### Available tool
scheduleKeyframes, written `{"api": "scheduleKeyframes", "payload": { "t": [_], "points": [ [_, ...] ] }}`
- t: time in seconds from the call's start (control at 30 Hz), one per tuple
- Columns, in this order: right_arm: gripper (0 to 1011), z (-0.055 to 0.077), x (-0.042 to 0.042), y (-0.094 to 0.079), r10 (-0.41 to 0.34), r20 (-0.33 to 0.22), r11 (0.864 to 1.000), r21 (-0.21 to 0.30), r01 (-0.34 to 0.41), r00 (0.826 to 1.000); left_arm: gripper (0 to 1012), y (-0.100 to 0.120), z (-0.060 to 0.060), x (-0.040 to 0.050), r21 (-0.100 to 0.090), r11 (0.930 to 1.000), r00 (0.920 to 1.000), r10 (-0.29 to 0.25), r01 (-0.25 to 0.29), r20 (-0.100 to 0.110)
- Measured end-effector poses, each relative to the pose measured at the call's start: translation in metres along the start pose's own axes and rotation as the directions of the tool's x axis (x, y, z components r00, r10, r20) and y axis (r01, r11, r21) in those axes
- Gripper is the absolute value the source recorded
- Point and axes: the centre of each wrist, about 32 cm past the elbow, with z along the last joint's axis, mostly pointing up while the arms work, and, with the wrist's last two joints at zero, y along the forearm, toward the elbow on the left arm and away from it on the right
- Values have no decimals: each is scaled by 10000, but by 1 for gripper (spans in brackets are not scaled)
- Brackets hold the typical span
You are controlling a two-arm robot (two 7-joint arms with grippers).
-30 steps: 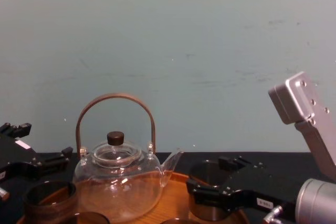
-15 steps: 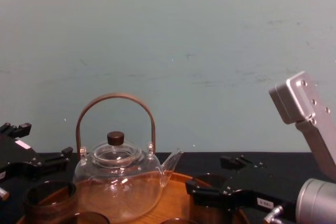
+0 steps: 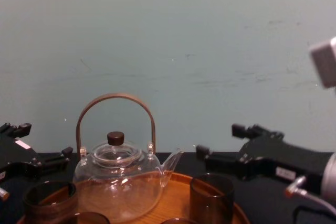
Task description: Pick up the glass from the table and place it on the tray.
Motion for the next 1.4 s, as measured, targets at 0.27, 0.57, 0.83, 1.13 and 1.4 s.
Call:
{"api": "scheduleKeyframes", "payload": {
  "t": [0.27,0.57,0.83,1.13,1.4],
  "points": [
    [1002,100,118,-320,-742,124,9961,481,735,9972,1001,0,0,0,0,10000,10000,0,0,1],
    [1003,0,324,-750,-2163,121,9757,373,2158,9762,1001,0,0,0,0,10000,10000,0,0,0],
    [1002,-134,389,-950,-2822,431,9594,104,2820,9584,1001,0,0,0,0,10000,10000,0,0,0],
    [1002,-233,319,-941,-2665,385,9636,-115,2671,9631,1001,0,0,0,0,10000,10000,-1,1,0],
    [1002,-289,292,-906,-2583,364,9655,-259,2592,9654,1001,0,0,0,0,10000,10000,0,0,0]
  ]
}}
